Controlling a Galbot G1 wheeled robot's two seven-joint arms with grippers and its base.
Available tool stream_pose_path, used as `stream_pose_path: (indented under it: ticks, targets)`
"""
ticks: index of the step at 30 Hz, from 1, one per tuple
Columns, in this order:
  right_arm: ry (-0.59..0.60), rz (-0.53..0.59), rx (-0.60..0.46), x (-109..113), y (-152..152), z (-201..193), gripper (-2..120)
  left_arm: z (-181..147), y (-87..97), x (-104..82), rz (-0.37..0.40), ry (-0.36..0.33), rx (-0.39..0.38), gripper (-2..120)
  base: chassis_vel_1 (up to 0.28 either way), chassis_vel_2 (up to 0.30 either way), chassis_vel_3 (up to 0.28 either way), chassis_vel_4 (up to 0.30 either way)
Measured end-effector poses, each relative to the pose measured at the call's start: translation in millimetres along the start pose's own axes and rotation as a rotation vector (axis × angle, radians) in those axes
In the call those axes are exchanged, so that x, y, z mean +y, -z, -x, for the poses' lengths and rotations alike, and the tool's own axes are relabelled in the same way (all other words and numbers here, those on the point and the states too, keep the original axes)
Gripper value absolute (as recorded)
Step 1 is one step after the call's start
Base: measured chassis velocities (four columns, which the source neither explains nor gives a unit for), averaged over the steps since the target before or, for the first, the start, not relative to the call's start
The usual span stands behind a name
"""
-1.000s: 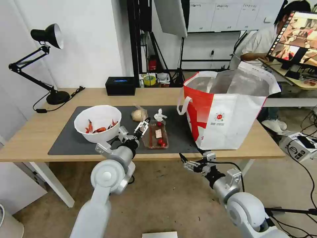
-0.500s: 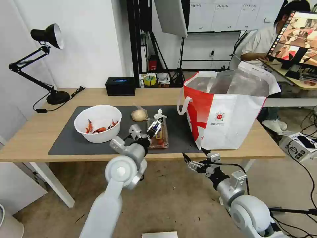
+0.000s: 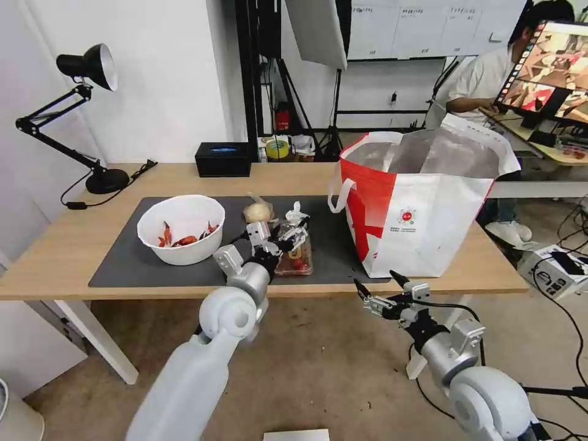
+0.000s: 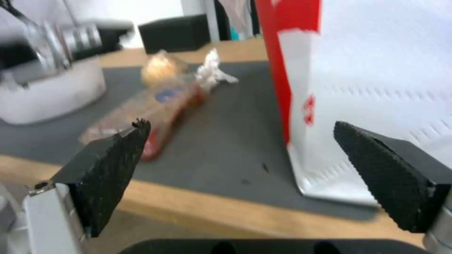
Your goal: Pick up the trash from the table and place it into the takeout bag.
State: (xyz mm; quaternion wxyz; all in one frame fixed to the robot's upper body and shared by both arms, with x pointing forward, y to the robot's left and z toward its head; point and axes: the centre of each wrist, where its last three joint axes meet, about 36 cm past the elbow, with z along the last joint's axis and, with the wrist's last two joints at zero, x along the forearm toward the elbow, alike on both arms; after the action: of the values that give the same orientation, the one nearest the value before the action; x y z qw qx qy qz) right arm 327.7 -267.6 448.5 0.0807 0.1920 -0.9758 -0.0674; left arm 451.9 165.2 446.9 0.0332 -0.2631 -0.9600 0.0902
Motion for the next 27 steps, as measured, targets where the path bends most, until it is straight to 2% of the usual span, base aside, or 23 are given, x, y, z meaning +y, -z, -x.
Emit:
stream_pose_path:
  ticks: [1, 3, 5, 7, 9, 10, 13, 14, 15, 17, 18, 20, 24, 26, 27]
  targets:
    - [0.0, 0.0, 0.0, 0.0, 0.0, 0.0, 100, 0.0, 0.0, 0.0, 0.0, 0.0, 0.0, 71, 0.0, 0.0, 0.0, 0.0]
    - [0.024, 0.025, -0.006, 2.5, 7.5, 8.0, 100, -8.2, -3.1, 18.9, 0.122, -0.059, 0.023, 59, 0.0, 0.0, 0.0, 0.0]
    - [0.029, 0.03, -0.007, 3.1, 9.0, 9.9, 100, -10.1, -3.4, 22.7, 0.14, -0.069, 0.028, 56, 0.0, 0.0, 0.0, 0.0]
    - [0.043, 0.043, -0.011, 5.1, 13.6, 16.8, 100, -16.8, -5.3, 35.6, 0.197, -0.113, 0.046, 45, 0.0, 0.0, 0.0, 0.0]
    - [0.047, 0.048, -0.011, 5.6, 14.1, 18.8, 100, -18.6, -6.0, 39.3, 0.211, -0.119, 0.05, 42, 0.0, 0.0, 0.0, 0.0]
    - [0.055, 0.059, -0.008, 6.8, 14.3, 22.0, 100, -21.7, -9.4, 44.3, 0.217, -0.136, 0.06, 33, 0.0, 0.0, 0.0, 0.0]
    - [0.06, 0.07, -0.005, 7.7, 13.8, 24.8, 100, -23.1, -12.6, 46.0, 0.211, -0.147, 0.069, 28, 0.0, 0.0, 0.0, 0.0]
    - [0.068, 0.093, 0.0, 8.9, 13.5, 28.6, 100, -24.5, -16.2, 48.5, 0.205, -0.157, 0.076, 21, 0.0, 0.0, 0.0, 0.0]
    - [0.068, 0.093, 0.0, 8.9, 13.5, 28.6, 100, -24.5, -16.2, 48.5, 0.205, -0.157, 0.076, 21, 0.0, 0.0, 0.0, 0.0]
    - [0.086, 0.161, 0.012, 13.4, 14.7, 36.0, 100, -28.8, -19.2, 50.3, 0.196, -0.181, 0.082, 9, 0.0, 0.0, 0.0, 0.0]
    - [0.086, 0.161, 0.012, 13.4, 14.7, 36.0, 100, -28.8, -19.2, 50.3, 0.196, -0.181, 0.082, 9, 0.0, 0.0, 0.0, 0.0]
    - [0.112, 0.217, 0.02, 19.0, 14.8, 43.2, 100, -33.4, -20.2, 50.4, 0.189, -0.199, 0.083, 0, 0.0, 0.0, 0.0, 0.0]
    - [0.149, 0.308, 0.033, 27.7, 15.2, 53.8, 100, -38.9, -23.6, 51.5, 0.185, -0.212, 0.087, 0, 0.0, 0.0, 0.0, 0.0]
    - [0.149, 0.308, 0.033, 27.7, 15.2, 53.8, 100, -38.9, -23.6, 51.5, 0.185, -0.212, 0.087, 0, 0.0, 0.0, 0.0, 0.0]
    - [0.164, 0.365, 0.036, 32.8, 15.8, 59.2, 100, -40.4, -25.2, 52.2, 0.19, -0.215, 0.084, 0, 0.0, 0.0, 0.0, 0.0]
